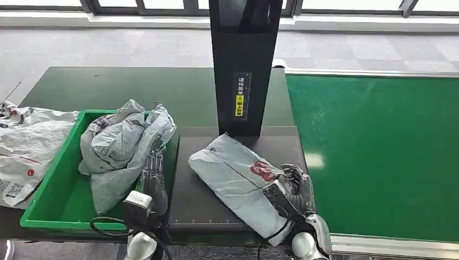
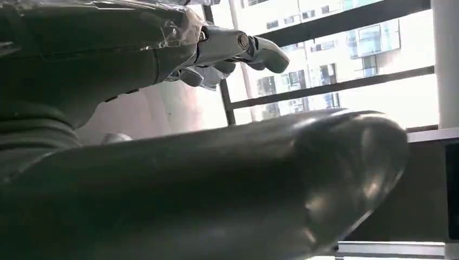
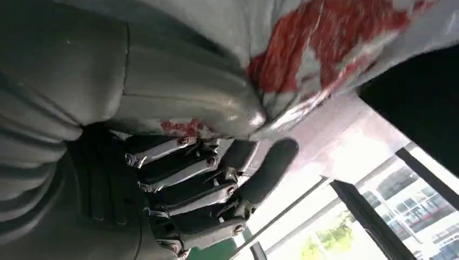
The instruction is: Moved the parcel from conveyor to table for the left to box.
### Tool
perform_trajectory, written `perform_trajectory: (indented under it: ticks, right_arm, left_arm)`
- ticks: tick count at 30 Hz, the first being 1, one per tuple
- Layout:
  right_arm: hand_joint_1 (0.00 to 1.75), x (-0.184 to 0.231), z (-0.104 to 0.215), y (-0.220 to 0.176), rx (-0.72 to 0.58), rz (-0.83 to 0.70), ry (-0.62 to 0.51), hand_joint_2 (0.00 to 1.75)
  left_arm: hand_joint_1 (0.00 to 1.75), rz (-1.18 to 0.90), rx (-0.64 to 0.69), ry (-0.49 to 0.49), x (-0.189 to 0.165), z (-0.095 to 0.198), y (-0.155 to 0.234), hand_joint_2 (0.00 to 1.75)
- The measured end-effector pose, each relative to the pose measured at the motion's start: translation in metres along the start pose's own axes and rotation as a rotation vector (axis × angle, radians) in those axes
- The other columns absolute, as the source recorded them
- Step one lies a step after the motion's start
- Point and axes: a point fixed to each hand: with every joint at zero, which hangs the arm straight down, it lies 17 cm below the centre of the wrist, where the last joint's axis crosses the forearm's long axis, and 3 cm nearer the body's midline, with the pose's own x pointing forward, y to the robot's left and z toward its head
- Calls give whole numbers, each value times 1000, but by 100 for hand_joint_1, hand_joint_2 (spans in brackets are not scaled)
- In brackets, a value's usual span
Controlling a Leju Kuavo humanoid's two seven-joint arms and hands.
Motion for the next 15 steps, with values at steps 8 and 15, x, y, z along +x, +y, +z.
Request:
perform_trajectory:
  ticks: [8, 15]
  right_arm:
    - [0, 13, 5, -4, -16, -46, -44, 175]
    - [0, 28, 10, -18, -46, -85, -83, 175]
  left_arm:
    - [0, 3, 6, 9, -2, 5, 2, 0]
    - [0, 27, 11, 11, -1, 5, 2, 0]
